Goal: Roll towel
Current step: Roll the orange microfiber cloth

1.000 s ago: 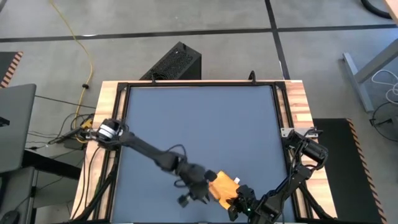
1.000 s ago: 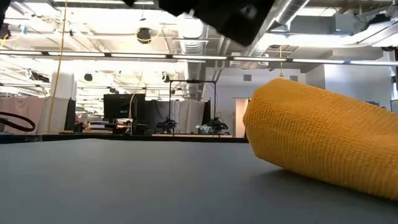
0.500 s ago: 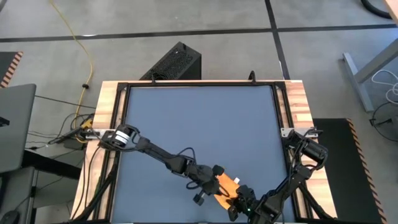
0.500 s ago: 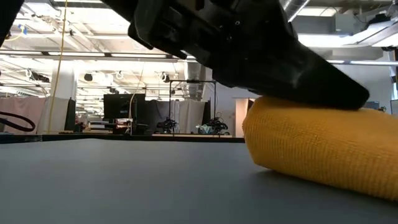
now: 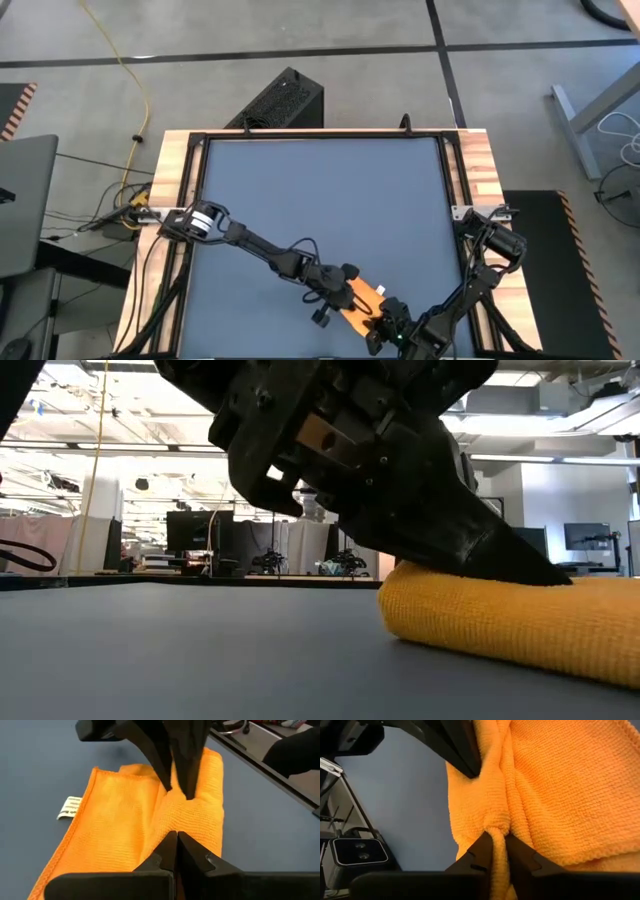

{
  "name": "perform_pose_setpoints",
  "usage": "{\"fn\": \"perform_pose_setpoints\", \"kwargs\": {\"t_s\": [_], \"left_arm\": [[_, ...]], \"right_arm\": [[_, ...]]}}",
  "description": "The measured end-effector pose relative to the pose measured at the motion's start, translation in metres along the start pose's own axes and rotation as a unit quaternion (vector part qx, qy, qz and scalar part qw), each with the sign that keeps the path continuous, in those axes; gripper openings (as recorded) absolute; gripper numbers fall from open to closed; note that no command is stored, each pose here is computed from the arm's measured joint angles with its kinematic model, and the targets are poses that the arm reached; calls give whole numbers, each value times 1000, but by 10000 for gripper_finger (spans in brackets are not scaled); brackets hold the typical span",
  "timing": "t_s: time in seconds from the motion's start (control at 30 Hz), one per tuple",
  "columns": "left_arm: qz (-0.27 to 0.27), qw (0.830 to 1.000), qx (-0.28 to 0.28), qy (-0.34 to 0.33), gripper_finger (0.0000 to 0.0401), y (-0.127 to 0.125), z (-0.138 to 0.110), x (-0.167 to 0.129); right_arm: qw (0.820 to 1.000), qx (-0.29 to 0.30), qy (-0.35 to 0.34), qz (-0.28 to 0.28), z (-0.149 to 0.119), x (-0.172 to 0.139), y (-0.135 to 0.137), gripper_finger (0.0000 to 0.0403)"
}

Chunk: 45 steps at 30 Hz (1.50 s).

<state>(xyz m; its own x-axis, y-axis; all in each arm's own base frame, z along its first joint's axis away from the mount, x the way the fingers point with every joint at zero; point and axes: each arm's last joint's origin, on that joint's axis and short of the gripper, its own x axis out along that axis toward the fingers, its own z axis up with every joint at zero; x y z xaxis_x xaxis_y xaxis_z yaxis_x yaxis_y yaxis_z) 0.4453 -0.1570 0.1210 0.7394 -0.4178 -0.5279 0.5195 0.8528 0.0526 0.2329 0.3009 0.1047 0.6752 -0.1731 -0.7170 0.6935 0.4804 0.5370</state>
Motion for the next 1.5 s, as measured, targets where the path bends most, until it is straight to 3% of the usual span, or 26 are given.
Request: {"fn": "perform_pose_setpoints", "kwargs": {"t_s": [0.2,0.5,0.93,1.13,1.5], "left_arm": [[4,1000,-12,16,0,6,-4,-1],[9,1000,-16,23,0,8,-6,-1],[6,999,-26,24,0,20,-8,-4],[3,999,-35,23,0,30,-10,-6],[-2,999,-32,17,0,38,-12,-8]], "right_arm": [[1000,3,0,1,4,-2,2,112],[1000,-25,-4,-14,24,-32,6,158],[995,-90,-2,36,38,-53,22,161],[986,-153,-12,60,40,-50,30,162],[976,-218,12,-3,61,-35,31,147]]}}
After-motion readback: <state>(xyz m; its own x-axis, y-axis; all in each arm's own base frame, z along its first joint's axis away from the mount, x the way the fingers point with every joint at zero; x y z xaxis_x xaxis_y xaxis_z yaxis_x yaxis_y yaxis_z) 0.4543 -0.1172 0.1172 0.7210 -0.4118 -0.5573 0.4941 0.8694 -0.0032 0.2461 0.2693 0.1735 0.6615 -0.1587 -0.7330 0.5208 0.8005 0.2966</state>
